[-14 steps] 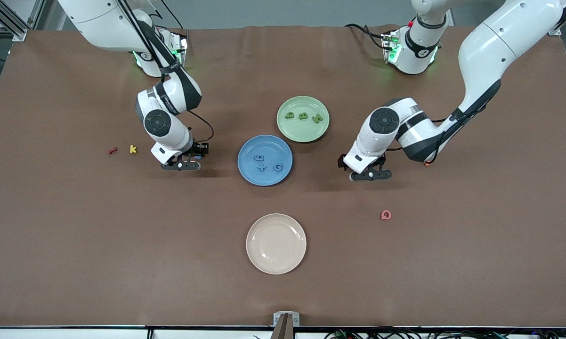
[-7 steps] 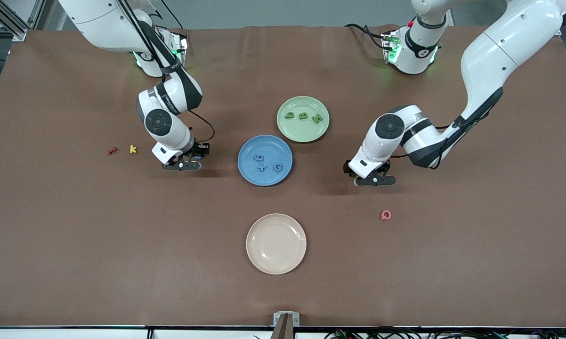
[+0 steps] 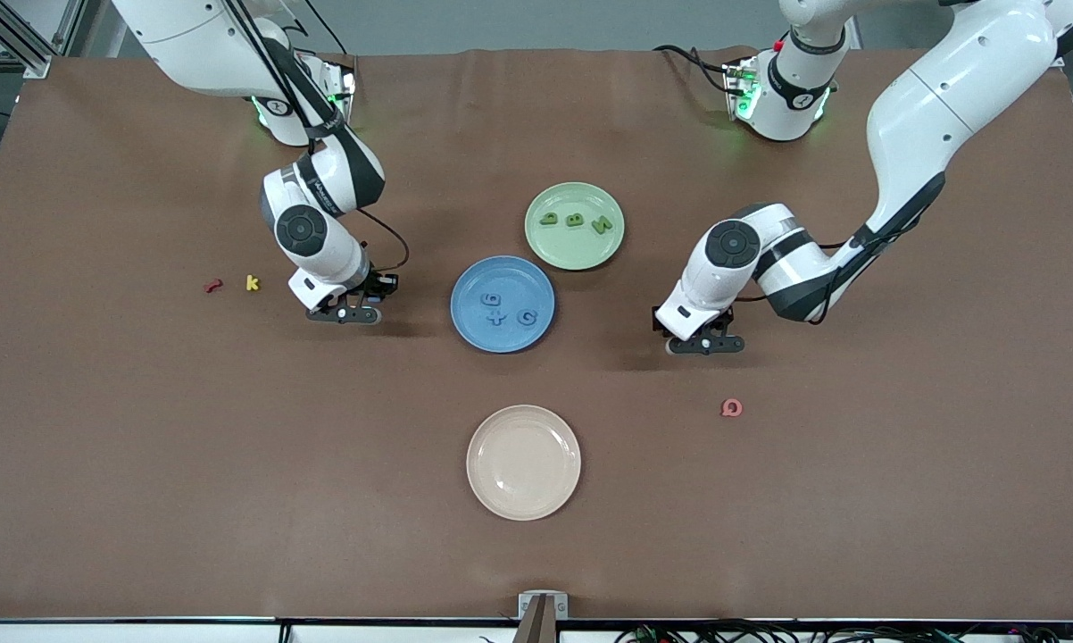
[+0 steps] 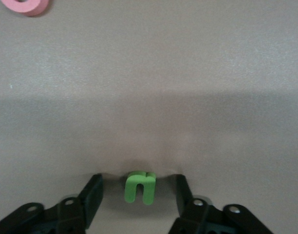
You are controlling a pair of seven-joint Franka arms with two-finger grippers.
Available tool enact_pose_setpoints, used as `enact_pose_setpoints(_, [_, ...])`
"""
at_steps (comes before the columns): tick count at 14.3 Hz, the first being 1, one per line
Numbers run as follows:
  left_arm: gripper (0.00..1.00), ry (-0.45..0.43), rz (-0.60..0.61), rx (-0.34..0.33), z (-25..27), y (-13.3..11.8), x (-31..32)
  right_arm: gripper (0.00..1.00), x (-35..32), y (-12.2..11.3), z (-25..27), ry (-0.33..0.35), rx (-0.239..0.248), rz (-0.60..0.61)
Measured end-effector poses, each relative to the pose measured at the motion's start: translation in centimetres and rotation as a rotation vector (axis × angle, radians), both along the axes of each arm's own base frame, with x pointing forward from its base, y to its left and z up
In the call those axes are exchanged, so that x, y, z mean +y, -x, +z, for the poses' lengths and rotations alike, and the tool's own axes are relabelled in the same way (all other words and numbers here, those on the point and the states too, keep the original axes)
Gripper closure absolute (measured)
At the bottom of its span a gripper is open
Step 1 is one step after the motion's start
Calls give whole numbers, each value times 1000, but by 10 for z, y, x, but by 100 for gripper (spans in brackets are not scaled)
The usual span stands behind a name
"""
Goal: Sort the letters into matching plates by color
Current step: 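Grasp the green n with the left gripper while the right gripper carries E, then place the green n on the green plate while the right gripper lowers E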
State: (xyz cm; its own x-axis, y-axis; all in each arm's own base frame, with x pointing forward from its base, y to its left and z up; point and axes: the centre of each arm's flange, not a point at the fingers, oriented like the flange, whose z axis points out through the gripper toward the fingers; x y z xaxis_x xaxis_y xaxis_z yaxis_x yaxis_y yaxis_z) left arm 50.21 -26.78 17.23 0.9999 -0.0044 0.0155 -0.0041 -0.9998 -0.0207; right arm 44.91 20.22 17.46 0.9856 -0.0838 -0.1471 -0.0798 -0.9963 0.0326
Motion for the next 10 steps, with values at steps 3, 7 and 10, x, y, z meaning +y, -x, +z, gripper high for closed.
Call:
enact_pose_setpoints(3, [48,2,-4,-9,2,-2,-4,73,22,4,6,20,26,-90])
enact_pose_setpoints(7, [71,7,1,-16,4,-6,-4,73,109,18,41,-44,53,-202])
enact_pose_setpoints(10, [74,7,7,-18,5,-8,-2,73,165,46,60,-114,96,-241])
